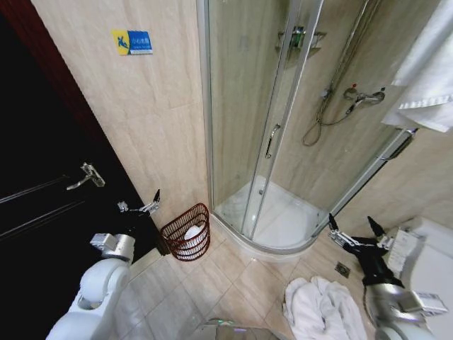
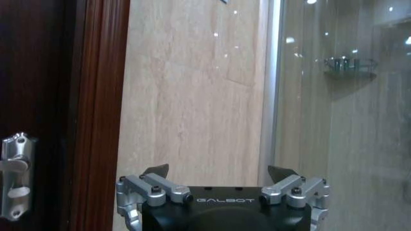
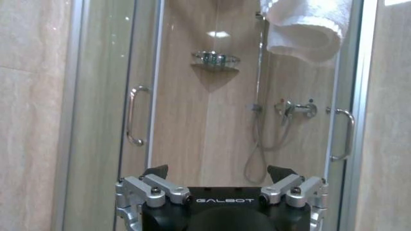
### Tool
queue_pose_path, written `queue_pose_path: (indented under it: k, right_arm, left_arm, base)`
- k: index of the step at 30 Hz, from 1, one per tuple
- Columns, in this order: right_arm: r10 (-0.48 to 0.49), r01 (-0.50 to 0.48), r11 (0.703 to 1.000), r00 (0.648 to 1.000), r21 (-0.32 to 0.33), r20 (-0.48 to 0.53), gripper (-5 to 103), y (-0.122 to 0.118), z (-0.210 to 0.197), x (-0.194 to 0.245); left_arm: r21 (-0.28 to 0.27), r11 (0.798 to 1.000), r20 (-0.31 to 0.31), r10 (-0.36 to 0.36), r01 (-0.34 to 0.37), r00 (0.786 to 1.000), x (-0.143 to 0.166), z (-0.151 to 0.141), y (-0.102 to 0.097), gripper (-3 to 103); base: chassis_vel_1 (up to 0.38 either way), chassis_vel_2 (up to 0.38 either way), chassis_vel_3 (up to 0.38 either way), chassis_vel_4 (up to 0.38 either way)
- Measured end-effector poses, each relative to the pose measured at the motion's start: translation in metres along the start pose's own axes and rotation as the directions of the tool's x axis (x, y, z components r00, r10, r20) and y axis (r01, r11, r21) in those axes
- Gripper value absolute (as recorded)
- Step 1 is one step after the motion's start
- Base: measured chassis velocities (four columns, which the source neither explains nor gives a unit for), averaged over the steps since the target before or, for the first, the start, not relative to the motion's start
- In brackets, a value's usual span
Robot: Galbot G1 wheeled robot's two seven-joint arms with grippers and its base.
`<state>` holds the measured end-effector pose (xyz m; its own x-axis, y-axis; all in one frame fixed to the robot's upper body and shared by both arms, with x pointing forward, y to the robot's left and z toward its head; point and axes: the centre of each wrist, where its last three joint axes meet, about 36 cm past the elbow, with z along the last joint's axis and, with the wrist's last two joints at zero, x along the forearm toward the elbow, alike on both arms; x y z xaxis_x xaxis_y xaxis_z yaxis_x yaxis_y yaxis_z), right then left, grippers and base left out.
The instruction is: Discard the used towel into the hamper.
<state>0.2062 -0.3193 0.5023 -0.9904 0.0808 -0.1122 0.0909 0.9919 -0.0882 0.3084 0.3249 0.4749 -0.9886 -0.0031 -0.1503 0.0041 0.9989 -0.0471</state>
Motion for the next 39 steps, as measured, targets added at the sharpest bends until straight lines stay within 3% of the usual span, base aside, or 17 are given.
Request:
queue_pose_path:
  k: [39]
  right_arm:
    - [-0.025, 0.025, 1.0, 1.0, 0.0, -0.019, 100, 0.0095, 0.0018, 0.0018]
  left_arm:
    - [-0.01, 1.0, 0.005, -0.014, 0.014, 1.0, 0.0046, 0.002, 0.0035, 100]
  base:
    - [-0.025, -0.029, 0.024, 0.031]
